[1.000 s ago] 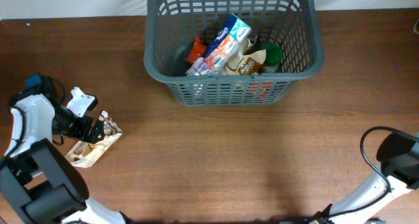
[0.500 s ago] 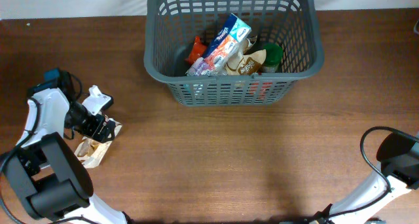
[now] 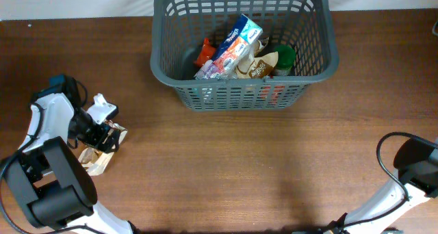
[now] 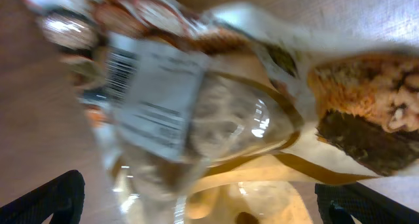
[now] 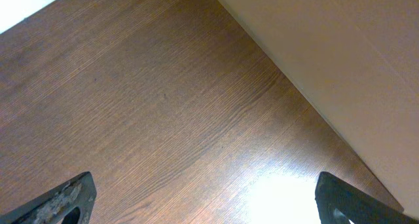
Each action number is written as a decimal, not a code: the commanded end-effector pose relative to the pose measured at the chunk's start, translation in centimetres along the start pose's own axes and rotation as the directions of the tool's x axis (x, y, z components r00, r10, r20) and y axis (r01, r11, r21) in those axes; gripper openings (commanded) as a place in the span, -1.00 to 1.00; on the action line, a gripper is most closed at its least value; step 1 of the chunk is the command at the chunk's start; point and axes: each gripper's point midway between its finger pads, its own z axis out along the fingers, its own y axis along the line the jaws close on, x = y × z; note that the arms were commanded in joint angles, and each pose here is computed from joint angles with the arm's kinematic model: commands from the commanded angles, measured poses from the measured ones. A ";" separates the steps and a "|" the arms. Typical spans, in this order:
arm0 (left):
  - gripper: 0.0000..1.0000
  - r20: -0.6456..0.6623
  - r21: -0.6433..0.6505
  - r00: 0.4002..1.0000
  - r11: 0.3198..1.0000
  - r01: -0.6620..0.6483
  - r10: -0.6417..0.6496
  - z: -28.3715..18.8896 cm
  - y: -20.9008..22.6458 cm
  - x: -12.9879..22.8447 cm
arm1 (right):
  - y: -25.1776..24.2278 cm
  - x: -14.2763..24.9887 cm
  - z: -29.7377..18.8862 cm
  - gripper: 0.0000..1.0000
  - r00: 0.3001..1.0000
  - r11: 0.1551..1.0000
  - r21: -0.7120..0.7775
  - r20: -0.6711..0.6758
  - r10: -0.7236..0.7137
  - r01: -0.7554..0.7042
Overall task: Pack container
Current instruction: 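Lower the left gripper and grasp the clear dried-mushroom bag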
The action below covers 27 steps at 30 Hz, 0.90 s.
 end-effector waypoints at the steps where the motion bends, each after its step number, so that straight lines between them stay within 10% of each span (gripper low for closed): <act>1: 0.99 -0.051 0.040 0.998 0.998 0.039 -0.037 1.8 -1.2 1.3 | -0.3 -0.1 -0.5 0.98 1.000 1.000 0.012 0.009 0.017 -0.017; 27: 0.99 0.051 0.159 0.977 0.967 0.198 -0.208 3.9 -2.3 0.9 | -0.3 -0.1 -0.5 0.98 1.000 1.000 0.012 0.009 0.017 -0.017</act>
